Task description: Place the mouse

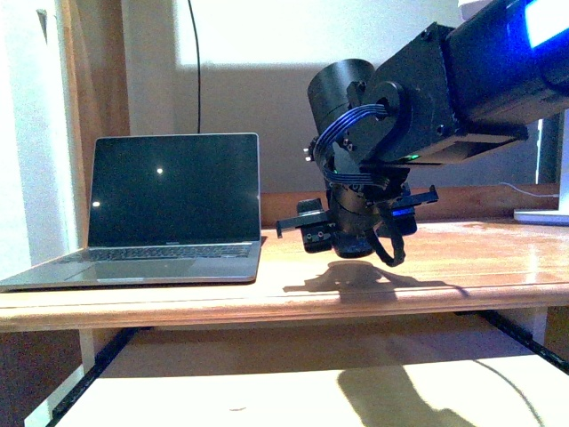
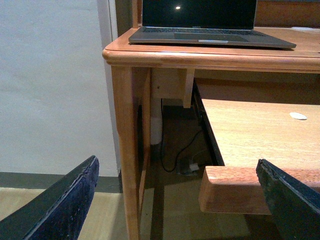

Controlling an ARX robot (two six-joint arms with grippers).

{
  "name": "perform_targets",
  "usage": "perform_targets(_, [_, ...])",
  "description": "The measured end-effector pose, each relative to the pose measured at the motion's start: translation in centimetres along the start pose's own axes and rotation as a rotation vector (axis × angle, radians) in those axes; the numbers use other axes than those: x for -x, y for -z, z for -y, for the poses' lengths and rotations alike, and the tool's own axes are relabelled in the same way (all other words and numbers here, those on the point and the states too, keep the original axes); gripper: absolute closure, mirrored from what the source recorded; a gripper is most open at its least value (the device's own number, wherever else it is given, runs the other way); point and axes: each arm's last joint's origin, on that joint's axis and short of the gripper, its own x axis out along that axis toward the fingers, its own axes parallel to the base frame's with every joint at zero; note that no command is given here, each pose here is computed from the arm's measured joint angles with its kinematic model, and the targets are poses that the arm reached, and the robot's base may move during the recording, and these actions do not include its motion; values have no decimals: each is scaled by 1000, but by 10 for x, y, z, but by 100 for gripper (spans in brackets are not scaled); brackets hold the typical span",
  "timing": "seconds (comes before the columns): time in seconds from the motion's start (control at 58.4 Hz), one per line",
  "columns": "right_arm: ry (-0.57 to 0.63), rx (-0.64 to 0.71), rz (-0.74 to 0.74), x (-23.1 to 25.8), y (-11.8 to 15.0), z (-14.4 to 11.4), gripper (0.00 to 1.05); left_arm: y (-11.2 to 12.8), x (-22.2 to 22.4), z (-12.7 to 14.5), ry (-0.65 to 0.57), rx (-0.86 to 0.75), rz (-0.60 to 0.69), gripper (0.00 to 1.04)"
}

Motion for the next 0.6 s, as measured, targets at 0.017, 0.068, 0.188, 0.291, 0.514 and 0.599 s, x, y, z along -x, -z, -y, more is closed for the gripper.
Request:
perform_targets(0.017, [-1, 1, -1, -2, 1, -2, 49, 0, 0, 0, 0, 0, 0, 8])
perform_targets(0.068, [-4, 5, -5, -5, 3, -6, 49, 0, 0, 0, 0, 0, 0, 8])
perform_targets(0.188, [7, 11, -28, -12, 10, -15, 49, 0, 0, 0, 0, 0, 0, 8])
perform_targets(0.291, [14, -2, -28, -12, 10, -17, 49, 0, 0, 0, 0, 0, 0, 8])
perform_targets(0.514, [8, -45, 20, -12, 7, -17, 25, 0, 0, 0, 0, 0, 0, 8])
perform_targets(0.599, [-19, -72, 48, -11, 7, -12, 14, 0, 0, 0, 0, 0, 0, 8])
